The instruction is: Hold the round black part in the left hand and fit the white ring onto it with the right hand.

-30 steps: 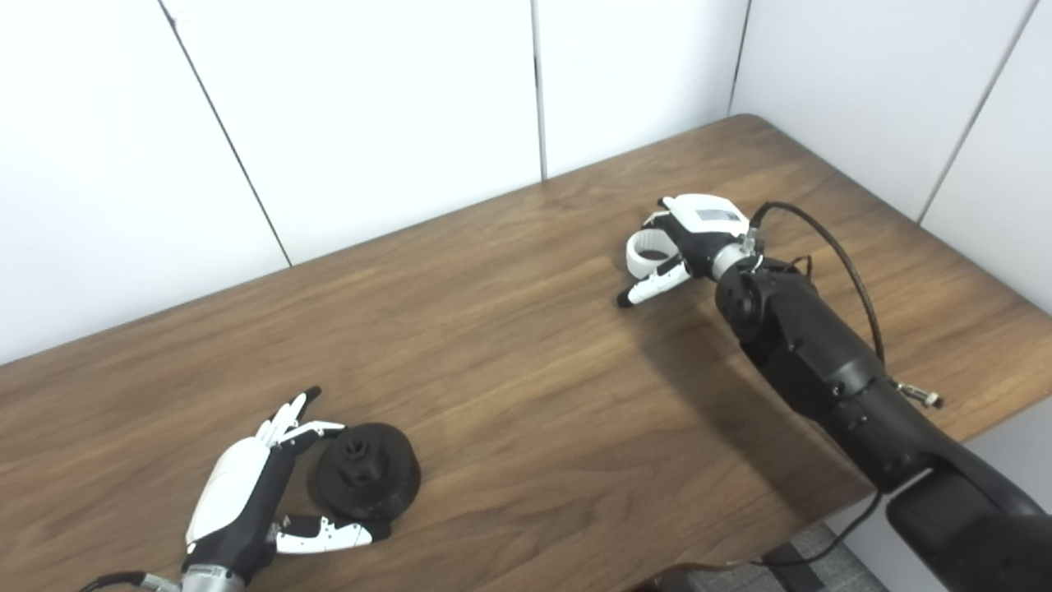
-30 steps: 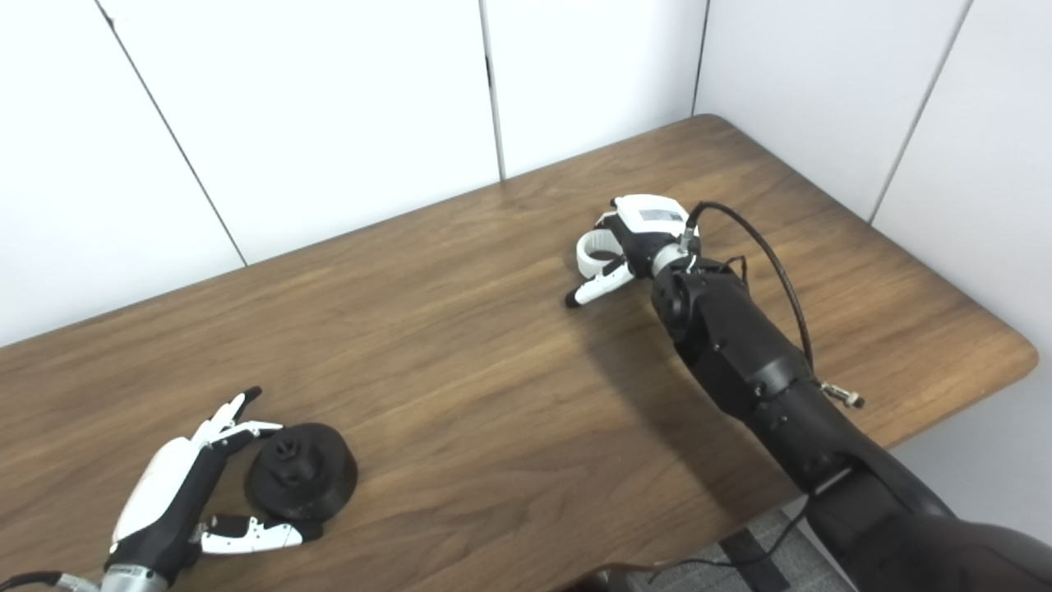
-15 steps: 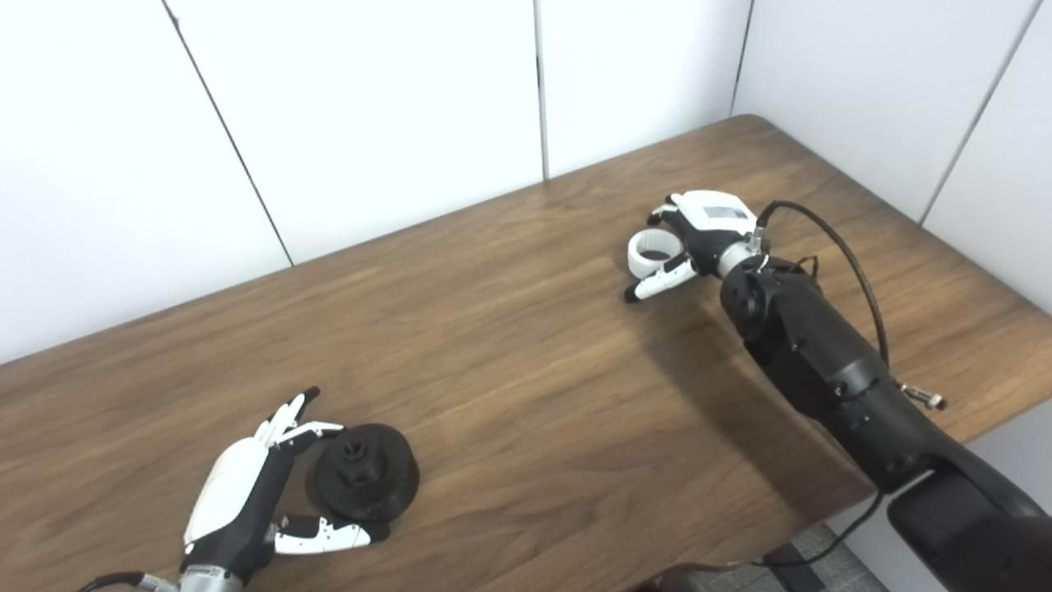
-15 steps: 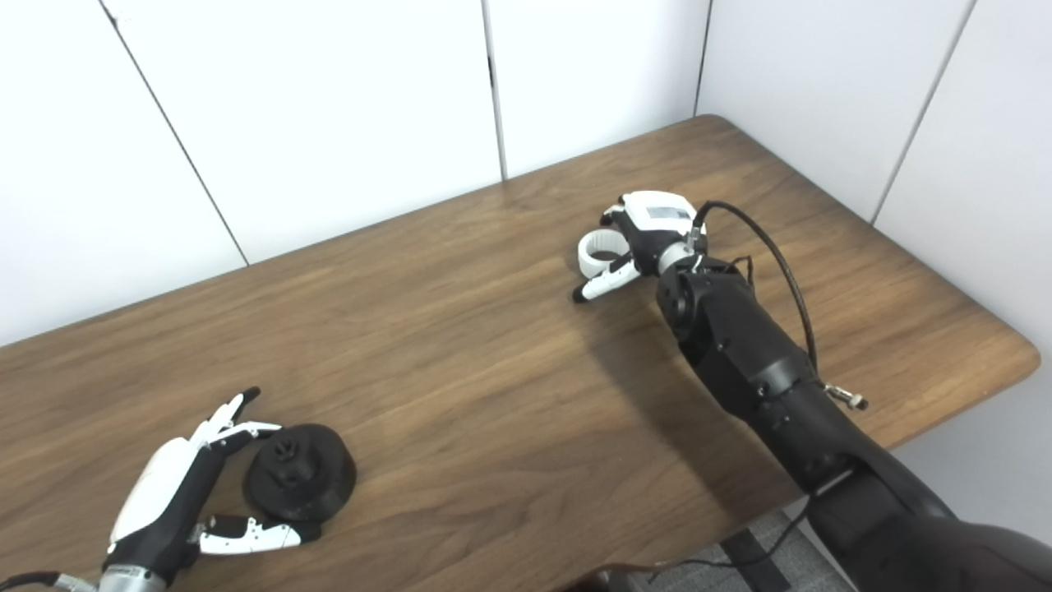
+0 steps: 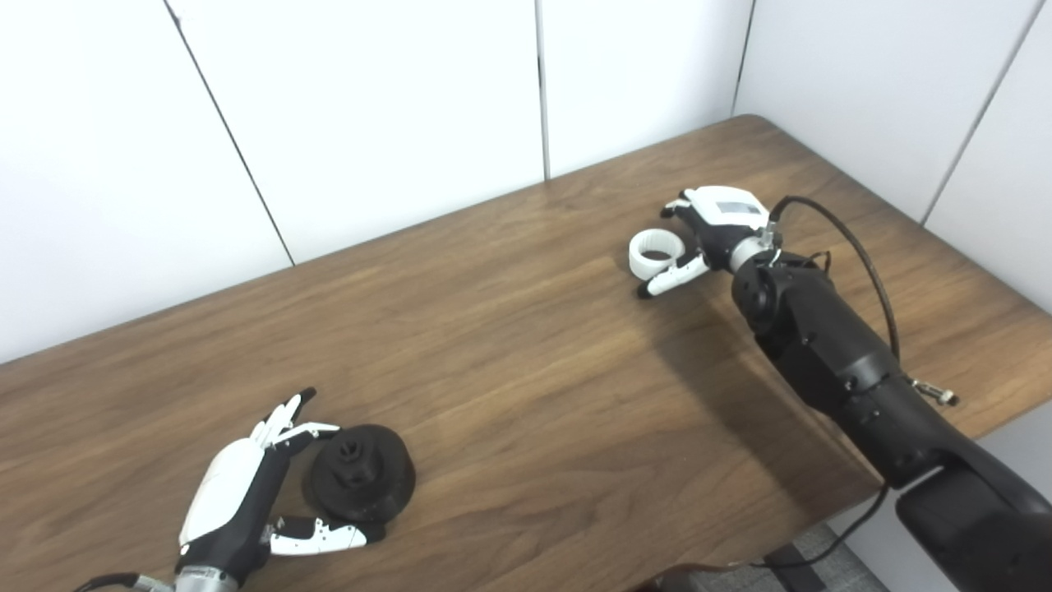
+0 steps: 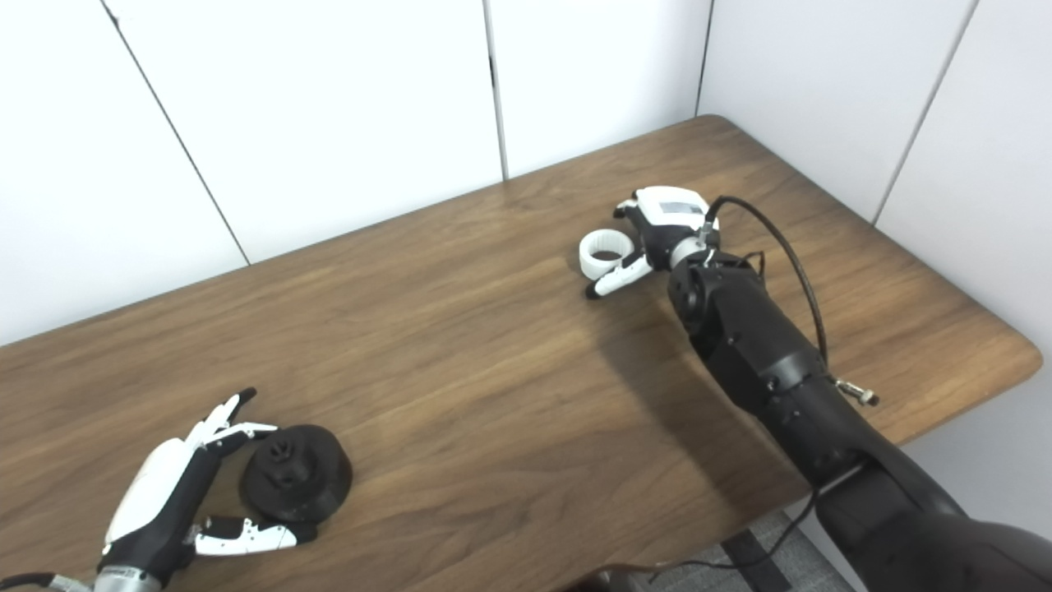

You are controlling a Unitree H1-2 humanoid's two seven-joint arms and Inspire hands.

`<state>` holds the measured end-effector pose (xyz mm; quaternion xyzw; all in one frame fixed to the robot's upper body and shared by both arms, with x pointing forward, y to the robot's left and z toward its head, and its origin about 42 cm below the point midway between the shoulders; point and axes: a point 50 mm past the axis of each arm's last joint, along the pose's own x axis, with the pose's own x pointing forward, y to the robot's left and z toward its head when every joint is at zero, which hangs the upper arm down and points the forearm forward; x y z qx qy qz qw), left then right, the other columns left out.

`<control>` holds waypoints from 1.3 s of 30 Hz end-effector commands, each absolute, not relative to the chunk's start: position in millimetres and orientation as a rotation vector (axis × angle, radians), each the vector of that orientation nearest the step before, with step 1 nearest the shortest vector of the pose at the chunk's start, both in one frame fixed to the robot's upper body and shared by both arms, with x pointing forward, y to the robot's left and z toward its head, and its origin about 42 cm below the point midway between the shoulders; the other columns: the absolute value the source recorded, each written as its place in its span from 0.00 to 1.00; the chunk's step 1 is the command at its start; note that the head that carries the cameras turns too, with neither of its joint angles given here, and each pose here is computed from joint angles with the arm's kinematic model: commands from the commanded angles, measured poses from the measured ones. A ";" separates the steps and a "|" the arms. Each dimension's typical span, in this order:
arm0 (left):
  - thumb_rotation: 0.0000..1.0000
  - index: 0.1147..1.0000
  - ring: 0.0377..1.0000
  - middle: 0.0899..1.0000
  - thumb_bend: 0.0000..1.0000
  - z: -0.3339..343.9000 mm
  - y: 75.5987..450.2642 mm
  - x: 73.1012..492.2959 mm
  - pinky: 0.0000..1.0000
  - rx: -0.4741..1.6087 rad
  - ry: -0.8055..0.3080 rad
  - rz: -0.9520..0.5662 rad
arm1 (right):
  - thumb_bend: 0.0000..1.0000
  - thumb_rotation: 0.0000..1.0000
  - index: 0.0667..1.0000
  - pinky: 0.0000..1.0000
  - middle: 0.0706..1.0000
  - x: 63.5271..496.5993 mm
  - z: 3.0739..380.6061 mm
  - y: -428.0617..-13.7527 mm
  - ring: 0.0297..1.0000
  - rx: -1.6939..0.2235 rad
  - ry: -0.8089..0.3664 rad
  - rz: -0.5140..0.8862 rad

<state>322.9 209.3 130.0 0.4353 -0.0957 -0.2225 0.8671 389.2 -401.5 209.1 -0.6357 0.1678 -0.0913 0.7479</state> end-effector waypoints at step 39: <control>0.30 0.58 1.00 1.00 0.94 144.7 213.9 328.0 1.00 0.941 -0.224 -0.439 | 0.89 0.42 0.78 0.83 0.95 381.7 213.9 -405.2 0.91 -1.419 0.285 -0.261</control>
